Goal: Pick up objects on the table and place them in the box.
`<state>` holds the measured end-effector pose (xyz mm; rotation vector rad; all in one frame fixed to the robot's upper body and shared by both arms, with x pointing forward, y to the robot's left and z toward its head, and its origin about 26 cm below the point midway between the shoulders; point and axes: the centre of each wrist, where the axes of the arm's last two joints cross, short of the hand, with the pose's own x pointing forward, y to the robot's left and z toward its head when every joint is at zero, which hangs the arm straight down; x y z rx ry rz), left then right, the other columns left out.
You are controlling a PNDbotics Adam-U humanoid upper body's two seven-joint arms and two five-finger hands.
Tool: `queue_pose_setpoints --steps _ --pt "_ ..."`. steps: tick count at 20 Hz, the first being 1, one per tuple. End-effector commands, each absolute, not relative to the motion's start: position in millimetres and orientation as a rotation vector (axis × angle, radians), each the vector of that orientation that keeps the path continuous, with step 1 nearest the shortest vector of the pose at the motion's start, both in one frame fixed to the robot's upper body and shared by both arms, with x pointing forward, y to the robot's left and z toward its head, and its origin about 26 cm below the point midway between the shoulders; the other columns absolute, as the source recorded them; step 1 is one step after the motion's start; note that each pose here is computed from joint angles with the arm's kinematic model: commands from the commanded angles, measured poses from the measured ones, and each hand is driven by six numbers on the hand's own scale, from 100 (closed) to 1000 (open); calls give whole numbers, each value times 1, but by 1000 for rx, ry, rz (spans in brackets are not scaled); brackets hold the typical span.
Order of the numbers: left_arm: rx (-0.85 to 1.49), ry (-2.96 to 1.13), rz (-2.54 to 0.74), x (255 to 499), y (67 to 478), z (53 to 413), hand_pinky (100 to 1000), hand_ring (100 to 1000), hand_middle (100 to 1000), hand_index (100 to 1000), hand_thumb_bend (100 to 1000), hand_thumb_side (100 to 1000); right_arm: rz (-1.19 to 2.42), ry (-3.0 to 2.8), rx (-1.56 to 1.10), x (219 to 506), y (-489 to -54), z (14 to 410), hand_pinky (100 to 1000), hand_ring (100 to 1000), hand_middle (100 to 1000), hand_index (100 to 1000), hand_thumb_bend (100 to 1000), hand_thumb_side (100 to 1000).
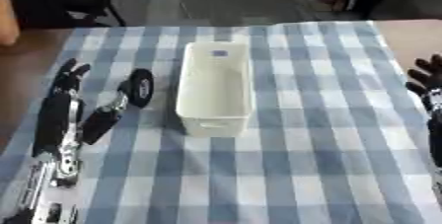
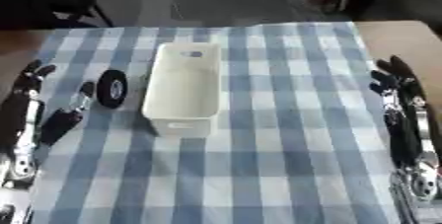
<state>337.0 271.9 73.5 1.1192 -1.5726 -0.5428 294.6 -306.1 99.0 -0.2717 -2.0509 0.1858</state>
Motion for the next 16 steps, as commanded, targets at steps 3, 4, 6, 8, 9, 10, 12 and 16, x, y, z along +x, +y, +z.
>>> queue_pose_setpoints --steps 3,4,6,8,9,10,12,16 --pt "1120 -1604 -552 348 264 80 847 938 1000 931 971 840 194 -2066 -269 296 -306 104 871 880 870 968 100 714" --pt "1117 -1607 -554 349 263 81 848 939 1000 931 965 838 194 -2066 -268 296 -306 104 871 880 870 968 100 714" --pt "1114 -1609 -562 353 261 81 849 939 1000 931 956 834 195 -2066 -267 296 -306 104 871 880 870 968 100 714" --pt "1115 -1608 -572 355 259 81 850 939 1000 931 950 831 195 -2065 -267 296 -306 103 871 880 870 968 100 714" --pt "1117 -1607 -575 356 258 81 851 939 1000 931 953 827 195 -2065 -267 296 -306 103 871 880 870 968 100 713" --pt "1121 -1605 -581 358 258 82 852 940 1000 931 941 825 195 -2064 -267 296 -306 103 871 880 870 968 100 714" --pt "1131 -1600 -592 361 257 82 853 940 1000 931 938 824 195 -2063 -266 296 -306 103 871 880 870 968 100 714" --pt "1149 -1581 -608 367 255 82 855 941 1000 932 930 820 195 -2062 -264 296 -306 103 871 880 870 969 100 714"
